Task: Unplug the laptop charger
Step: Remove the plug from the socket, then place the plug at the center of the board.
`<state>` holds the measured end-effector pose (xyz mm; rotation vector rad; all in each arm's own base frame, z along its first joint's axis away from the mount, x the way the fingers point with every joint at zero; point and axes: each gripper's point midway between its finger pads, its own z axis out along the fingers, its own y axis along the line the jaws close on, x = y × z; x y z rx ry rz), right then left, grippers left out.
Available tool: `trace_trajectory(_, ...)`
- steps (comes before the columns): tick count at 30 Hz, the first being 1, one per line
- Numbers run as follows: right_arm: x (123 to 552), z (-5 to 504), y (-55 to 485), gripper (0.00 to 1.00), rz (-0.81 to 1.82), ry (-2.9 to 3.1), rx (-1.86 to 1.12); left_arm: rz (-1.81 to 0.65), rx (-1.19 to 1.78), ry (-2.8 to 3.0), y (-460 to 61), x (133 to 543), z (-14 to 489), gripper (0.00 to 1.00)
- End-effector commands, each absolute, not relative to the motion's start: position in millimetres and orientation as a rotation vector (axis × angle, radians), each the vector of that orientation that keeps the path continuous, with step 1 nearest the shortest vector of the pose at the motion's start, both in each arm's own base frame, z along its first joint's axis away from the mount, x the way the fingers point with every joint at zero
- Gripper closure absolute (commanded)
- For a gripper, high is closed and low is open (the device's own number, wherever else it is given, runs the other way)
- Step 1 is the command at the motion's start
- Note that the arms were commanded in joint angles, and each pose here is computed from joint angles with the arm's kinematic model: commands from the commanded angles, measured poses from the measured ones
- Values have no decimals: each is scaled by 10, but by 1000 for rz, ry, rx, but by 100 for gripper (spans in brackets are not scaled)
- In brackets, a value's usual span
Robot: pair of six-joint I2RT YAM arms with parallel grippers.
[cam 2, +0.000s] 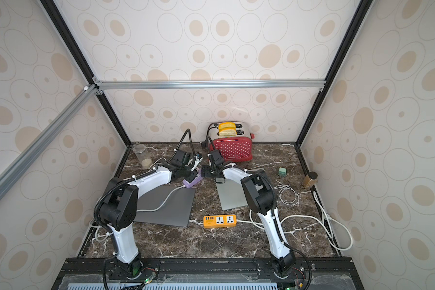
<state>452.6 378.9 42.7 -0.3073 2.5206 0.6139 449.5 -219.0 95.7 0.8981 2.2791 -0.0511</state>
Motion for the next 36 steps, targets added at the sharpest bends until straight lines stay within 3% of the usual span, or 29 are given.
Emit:
trace_trajectory(1,4283,-11,3700,22,533,2660,-332,-116,920,2210,-2373,4514,1235,75)
trace_trajectory(8,4278,33,3700,22,544,2645,-333,-87,870,2202,-2263,4494,1506,75)
trace_trajectory(14,4301,197,3754,21,594,2583,-364,-120,481,2284,-1515,4753,1732,74)
trace_trajectory(21,4277,658,3790,15,657,2459,-434,-438,146,2444,-970,5008,1286,71)
trace_trajectory(29,4059,1130,3685,9,714,2358,-498,-466,45,2512,-917,5127,841,71)
trace_trajectory(36,3728,1230,3471,9,732,2361,-531,-417,-11,2590,-845,5153,543,67)
